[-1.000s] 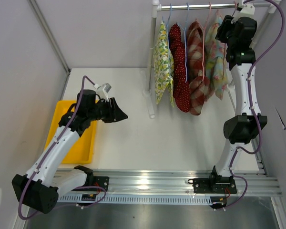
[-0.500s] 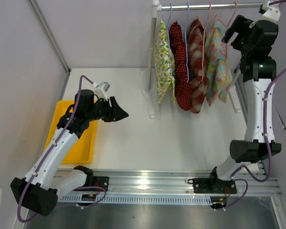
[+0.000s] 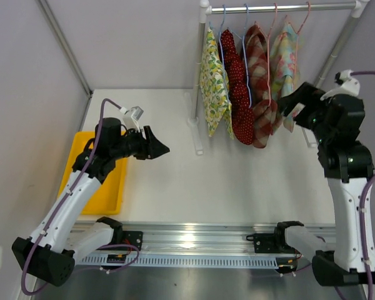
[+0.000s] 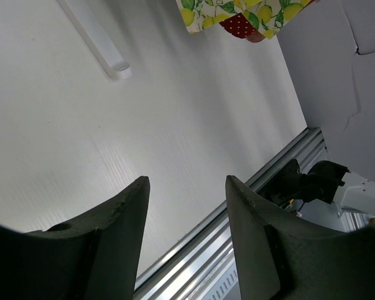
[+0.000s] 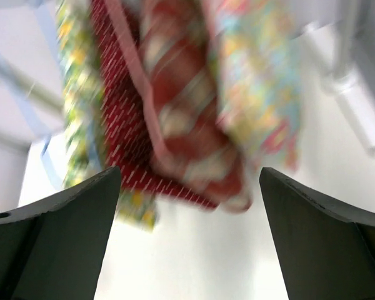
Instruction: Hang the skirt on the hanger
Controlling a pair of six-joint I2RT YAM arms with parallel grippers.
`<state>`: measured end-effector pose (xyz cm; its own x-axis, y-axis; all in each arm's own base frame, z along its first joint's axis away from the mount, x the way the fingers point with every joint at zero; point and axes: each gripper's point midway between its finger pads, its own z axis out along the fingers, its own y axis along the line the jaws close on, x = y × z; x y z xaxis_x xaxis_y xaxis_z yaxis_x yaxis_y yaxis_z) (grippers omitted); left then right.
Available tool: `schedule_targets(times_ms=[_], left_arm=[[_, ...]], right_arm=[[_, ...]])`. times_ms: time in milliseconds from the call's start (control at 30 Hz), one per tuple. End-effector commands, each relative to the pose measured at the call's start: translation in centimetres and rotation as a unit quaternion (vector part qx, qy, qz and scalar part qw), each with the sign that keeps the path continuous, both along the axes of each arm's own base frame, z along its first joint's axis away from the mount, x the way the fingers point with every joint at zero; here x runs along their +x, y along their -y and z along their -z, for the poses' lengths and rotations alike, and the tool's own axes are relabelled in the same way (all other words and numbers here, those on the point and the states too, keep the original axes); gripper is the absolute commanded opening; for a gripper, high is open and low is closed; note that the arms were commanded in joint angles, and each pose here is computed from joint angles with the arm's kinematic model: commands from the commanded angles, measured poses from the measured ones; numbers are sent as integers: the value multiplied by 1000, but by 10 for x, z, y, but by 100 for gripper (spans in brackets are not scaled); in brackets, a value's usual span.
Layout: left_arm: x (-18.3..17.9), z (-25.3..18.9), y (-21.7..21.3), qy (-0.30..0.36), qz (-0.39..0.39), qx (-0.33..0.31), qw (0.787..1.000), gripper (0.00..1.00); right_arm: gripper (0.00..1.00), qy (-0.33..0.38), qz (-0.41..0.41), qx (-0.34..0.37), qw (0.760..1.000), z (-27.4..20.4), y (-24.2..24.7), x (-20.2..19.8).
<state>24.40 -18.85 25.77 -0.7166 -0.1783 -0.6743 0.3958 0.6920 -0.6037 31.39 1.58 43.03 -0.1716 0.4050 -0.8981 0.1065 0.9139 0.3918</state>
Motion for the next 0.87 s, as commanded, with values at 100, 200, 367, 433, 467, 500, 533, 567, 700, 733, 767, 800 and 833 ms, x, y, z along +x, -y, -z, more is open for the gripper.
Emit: schedule_targets(times_ms=[100, 200, 367, 433, 467, 500, 533, 567, 700, 733, 767, 800, 833], left_arm=[[1, -22, 5, 47, 3, -13, 999, 58], [3, -21, 6, 56, -3, -7, 998, 59], [0, -17, 8, 56, -10, 6, 998, 59], [-2, -15, 6, 55, -19, 9, 998, 59], [-3, -14, 5, 53, -20, 10, 998, 59], [-4, -15, 4, 54, -23, 8, 998, 59], [-4, -13, 4, 52, -24, 9, 998, 59], [-5, -12, 4, 50, -26, 9, 998, 59], [-7, -12, 5, 48, -24, 10, 998, 59], [-7, -12, 5, 48, -24, 12, 998, 59], [-7, -12, 5, 48, -23, 13, 998, 59], [-7, -12, 5, 49, -24, 14, 998, 59], [-8, -13, 5, 49, -22, 14, 998, 59]], right_arm=[[99, -34, -134, 21, 990, 45, -84, -35], [99, -62, -194, 11, 979, 76, -128, -48], [99, -76, -244, -27, 966, 111, -178, -71], [99, -65, -244, -20, 967, 110, -181, -73], [99, -60, -246, -16, 967, 110, -181, -74], [100, -55, -246, -15, 968, 111, -179, -76], [99, -48, -247, -13, 968, 108, -179, -76], [99, -45, -242, -14, 969, 107, -177, -75], [99, -56, -248, -29, 967, 111, -178, -75], [100, -61, -252, -38, 965, 115, -180, -75], [99, -63, -254, -38, 964, 117, -180, -75], [100, -62, -254, -37, 964, 117, -180, -75], [100, -59, -256, -37, 964, 119, -181, -75]])
